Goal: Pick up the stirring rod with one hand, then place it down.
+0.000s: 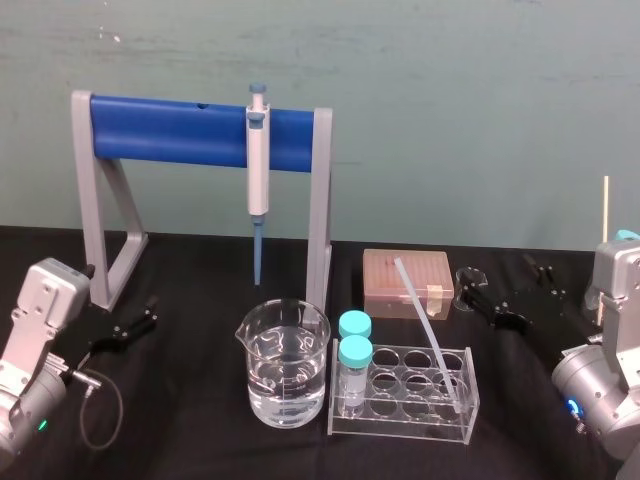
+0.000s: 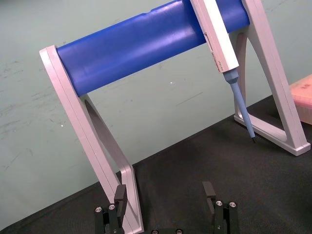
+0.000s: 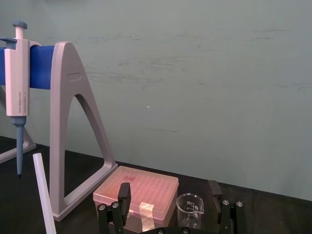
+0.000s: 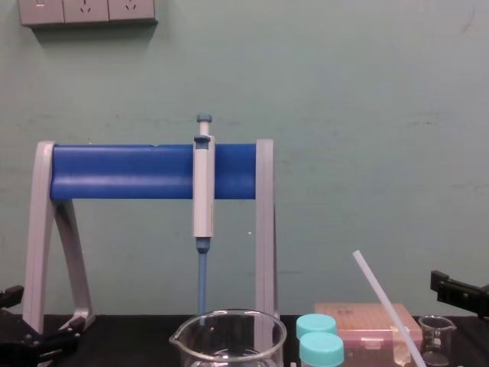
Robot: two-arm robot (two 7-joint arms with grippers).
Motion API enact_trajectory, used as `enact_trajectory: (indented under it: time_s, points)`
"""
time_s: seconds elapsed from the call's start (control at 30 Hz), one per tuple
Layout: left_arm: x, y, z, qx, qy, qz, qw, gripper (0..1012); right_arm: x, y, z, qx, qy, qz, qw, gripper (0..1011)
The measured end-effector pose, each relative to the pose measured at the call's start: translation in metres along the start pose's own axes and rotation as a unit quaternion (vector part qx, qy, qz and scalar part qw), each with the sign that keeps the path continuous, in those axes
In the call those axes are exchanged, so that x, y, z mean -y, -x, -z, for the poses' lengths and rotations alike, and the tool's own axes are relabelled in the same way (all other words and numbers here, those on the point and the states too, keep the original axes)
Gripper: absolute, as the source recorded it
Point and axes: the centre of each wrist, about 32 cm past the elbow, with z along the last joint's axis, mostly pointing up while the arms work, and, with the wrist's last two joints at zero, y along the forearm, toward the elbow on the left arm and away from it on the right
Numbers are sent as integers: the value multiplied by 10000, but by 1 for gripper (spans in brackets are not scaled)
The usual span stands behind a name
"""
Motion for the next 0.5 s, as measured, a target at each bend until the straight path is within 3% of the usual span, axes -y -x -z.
enact_trajectory:
  time_s: [0.5]
  points:
    - [0, 0, 0, 0, 0, 0, 10000, 1001, 0, -1, -4, -6, -8, 3, 10000, 1003]
